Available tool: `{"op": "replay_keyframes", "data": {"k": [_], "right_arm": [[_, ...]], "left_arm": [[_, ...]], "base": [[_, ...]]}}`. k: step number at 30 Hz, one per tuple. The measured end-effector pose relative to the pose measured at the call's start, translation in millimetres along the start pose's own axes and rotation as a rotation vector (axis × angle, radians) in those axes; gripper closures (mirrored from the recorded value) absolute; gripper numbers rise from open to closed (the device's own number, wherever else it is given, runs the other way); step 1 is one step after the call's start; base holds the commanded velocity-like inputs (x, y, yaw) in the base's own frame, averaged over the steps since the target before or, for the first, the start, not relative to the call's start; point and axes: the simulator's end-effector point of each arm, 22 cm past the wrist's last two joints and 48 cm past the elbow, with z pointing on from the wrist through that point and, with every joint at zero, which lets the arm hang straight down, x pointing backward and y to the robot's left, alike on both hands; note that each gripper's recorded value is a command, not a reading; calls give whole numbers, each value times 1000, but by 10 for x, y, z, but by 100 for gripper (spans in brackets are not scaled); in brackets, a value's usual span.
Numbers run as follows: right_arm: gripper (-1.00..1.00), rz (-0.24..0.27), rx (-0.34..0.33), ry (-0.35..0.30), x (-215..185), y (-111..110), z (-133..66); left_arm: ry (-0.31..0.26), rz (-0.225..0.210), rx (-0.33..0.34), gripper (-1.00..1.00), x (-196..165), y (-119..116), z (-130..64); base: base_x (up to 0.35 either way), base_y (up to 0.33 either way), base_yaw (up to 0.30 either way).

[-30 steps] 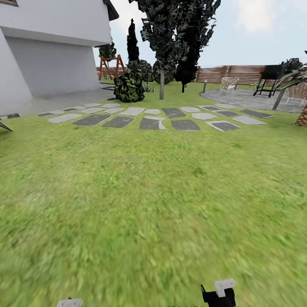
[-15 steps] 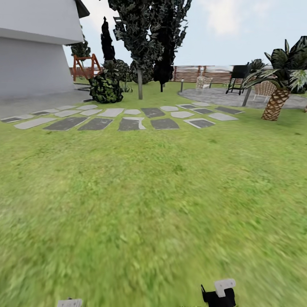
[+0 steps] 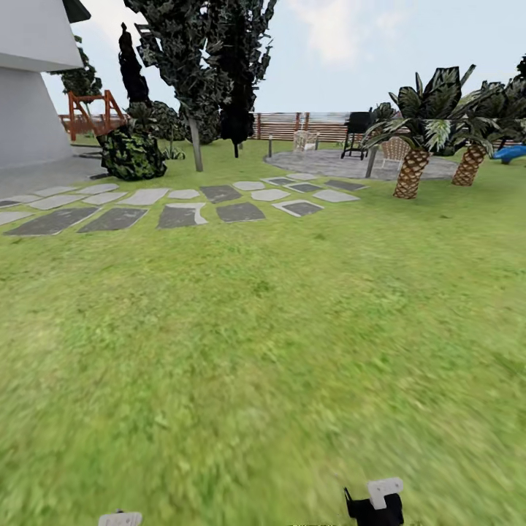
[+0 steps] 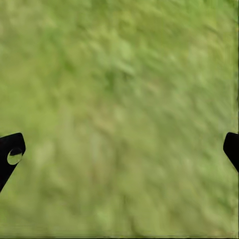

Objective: In the garden, pick up the pesticide atomizer on the floor and spray pesticide onto both trees until each tree trunk is fully covered.

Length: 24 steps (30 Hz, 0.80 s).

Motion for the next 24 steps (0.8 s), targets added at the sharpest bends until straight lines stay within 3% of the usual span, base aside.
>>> {"op": "replay_keyframes", "data": {"k": [24], "right_arm": [[-100, 0, 0, 0, 0, 1, 0]], "left_arm": [[-1, -2, -1, 100, -5, 2, 1]], "base": [[0, -273, -300]]}}
